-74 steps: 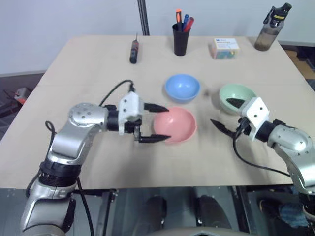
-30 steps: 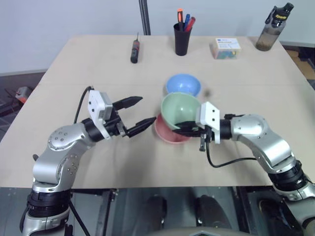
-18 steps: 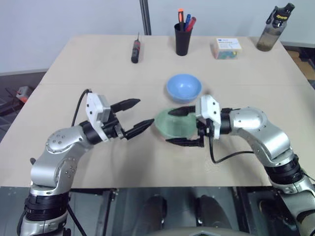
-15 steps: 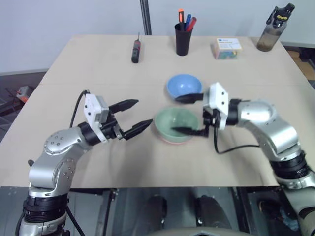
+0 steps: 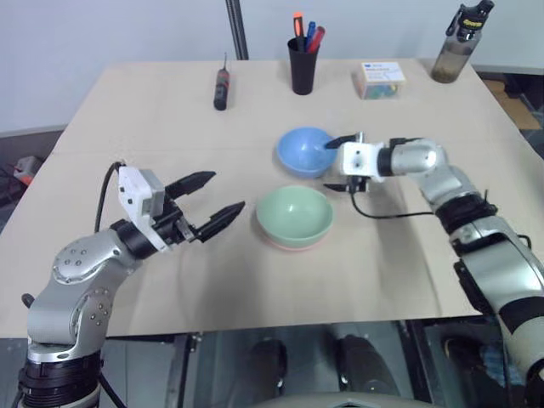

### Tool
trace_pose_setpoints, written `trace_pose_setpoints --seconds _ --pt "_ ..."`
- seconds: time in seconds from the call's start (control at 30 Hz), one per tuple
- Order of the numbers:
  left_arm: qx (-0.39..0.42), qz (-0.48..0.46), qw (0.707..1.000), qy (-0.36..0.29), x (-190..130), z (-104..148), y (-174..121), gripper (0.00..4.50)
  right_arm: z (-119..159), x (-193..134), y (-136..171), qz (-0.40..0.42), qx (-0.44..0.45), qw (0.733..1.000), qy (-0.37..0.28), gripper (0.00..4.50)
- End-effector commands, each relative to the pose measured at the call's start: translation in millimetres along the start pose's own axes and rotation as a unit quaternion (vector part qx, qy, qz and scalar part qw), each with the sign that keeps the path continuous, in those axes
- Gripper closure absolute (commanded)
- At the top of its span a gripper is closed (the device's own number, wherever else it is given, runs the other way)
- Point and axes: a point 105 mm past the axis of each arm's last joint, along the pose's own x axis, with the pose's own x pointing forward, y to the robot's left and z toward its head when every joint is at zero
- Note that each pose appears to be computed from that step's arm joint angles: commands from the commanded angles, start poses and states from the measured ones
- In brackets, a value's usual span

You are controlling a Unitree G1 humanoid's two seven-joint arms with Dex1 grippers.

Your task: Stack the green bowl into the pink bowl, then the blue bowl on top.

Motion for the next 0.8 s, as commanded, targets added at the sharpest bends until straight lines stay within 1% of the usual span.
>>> trace_pose_setpoints --seconds 0.03,0.07,0.1,0.13,0.33,0.37,0.43,0.53,0.63,0.7,0.8 --pt "0.039 0.034 0.998 -0.023 -3.8 16.7 0.5 0.0 8.9 3.9 -12.7 -0.018 -0.037 0.999 -0.005 0.11" --pt "0.041 0.039 0.998 -0.023 -4.3 16.8 0.2 0.0 9.8 5.6 -13.9 -0.021 -0.043 0.999 -0.004 0.62" --pt "0.042 0.043 0.998 -0.023 -5.5 16.8 0.2 0.0 10.5 7.1 -14.7 -0.021 -0.045 0.999 -0.003 0.65" --pt "0.042 0.048 0.998 -0.023 -6.4 17.1 0.4 0.0 10.3 8.2 -14.1 -0.016 -0.051 0.999 0.001 0.86" --pt "0.045 0.061 0.997 -0.025 -9.0 19.0 1.4 0.0 6.7 10.5 -9.6 0.0 -0.063 0.998 0.012 3.38" --pt "0.045 0.062 0.997 -0.024 -9.1 19.0 1.3 0.0 6.5 10.8 -9.1 0.0 -0.062 0.998 0.012 3.92" --pt "0.045 0.063 0.997 -0.025 -9.4 19.0 0.9 0.0 6.2 11.1 -7.8 0.003 -0.06 0.998 0.011 4.43" --pt "0.043 0.064 0.997 -0.026 -9.2 19.1 1.5 0.0 6.7 7.0 -8.1 0.009 -0.069 0.998 0.007 4.43" --pt "0.041 0.065 0.997 -0.03 -8.0 19.1 1.9 0.0 15.5 -3.5 -19.6 0.001 -0.063 0.998 -0.019 4.43" --pt "0.039 0.066 0.997 -0.031 -6.9 18.7 2.8 0.0 27.8 -12.3 -26.3 0.004 -0.035 0.998 -0.061 4.43" --pt "0.034 0.068 0.997 -0.035 -4.9 17.7 5.2 0.0 53.6 -34.5 -20.8 0.057 0.009 0.989 -0.139 4.43"
